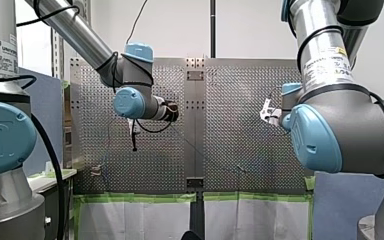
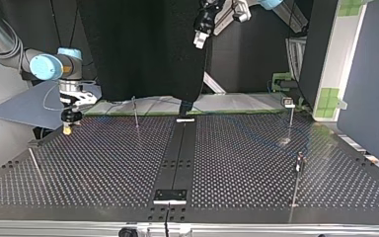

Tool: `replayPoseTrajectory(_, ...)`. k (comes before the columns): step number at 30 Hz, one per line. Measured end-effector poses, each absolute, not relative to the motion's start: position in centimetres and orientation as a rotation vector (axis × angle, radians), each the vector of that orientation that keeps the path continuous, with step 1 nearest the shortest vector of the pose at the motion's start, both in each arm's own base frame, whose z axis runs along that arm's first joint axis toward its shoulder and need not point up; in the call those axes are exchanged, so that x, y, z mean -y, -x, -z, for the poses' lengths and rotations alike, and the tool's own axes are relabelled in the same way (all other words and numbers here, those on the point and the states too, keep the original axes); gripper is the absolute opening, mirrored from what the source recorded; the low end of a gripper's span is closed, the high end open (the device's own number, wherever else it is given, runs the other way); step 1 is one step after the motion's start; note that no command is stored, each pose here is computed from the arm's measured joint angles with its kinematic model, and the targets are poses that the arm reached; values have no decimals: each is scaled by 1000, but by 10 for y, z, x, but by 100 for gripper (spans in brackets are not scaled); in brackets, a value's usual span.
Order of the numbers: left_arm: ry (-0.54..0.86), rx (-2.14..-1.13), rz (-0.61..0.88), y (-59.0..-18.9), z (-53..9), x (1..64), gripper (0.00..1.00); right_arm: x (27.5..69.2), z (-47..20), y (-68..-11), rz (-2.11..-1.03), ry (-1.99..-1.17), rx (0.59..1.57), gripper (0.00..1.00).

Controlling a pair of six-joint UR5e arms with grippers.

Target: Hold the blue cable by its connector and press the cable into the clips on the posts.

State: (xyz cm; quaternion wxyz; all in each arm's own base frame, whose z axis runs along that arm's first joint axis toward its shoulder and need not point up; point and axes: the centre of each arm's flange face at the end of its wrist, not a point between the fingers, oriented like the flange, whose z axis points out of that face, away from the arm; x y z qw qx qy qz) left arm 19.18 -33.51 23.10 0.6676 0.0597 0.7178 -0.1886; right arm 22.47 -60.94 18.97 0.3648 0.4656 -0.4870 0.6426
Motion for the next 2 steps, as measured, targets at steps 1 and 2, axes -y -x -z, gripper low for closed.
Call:
replayPoseTrajectory(1,-135,-1619,425,-192,-231,335,100,609,-190,-225,-1653,-1197,1253,0)
replayPoseTrajectory(2,-135,-1619,425,-192,-231,335,100,609,-190,-225,-1653,-1197,1253,0)
